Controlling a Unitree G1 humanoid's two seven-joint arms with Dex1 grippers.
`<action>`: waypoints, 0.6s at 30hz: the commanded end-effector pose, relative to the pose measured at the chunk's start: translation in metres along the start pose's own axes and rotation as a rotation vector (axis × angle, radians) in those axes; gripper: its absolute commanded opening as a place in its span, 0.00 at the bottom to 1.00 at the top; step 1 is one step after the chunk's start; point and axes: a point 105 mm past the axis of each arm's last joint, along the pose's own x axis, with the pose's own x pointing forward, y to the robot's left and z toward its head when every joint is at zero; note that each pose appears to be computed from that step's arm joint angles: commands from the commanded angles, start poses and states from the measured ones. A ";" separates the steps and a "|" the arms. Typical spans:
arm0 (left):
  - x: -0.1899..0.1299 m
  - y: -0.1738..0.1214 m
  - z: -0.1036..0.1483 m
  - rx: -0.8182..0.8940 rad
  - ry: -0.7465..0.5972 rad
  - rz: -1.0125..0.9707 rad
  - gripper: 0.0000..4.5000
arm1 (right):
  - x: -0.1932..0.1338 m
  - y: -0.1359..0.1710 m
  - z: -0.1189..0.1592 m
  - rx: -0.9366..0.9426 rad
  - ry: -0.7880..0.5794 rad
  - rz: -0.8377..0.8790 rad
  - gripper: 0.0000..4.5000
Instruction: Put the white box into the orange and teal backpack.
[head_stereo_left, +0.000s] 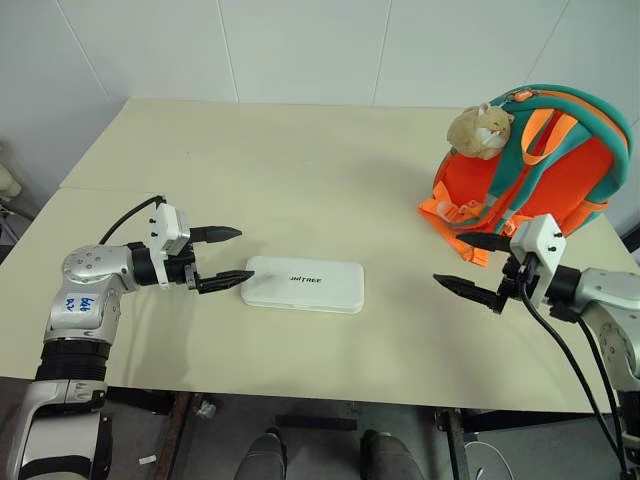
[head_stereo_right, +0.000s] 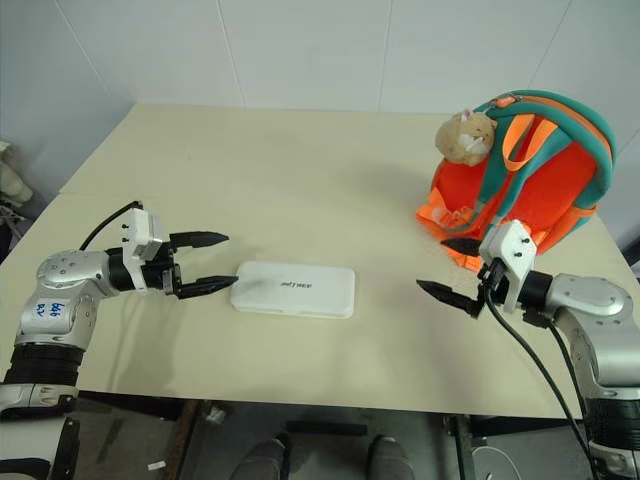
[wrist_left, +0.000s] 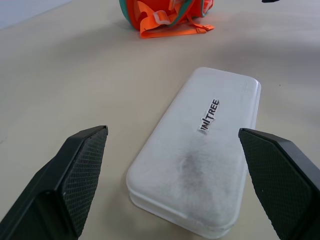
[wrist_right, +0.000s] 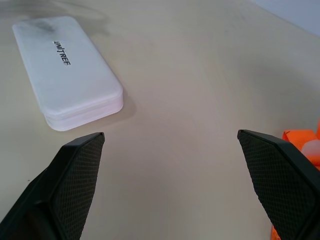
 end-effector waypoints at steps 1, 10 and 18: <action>-0.005 0.000 0.015 0.035 -0.014 -0.013 1.00 | 0.007 -0.001 0.011 -0.023 -0.054 0.006 1.00; -0.021 0.008 0.019 -0.208 -0.022 -0.010 1.00 | 0.035 0.014 0.011 0.004 -0.042 0.125 1.00; -0.053 0.007 -0.014 -0.709 0.163 0.018 1.00 | 0.042 0.049 0.009 0.260 0.102 0.366 1.00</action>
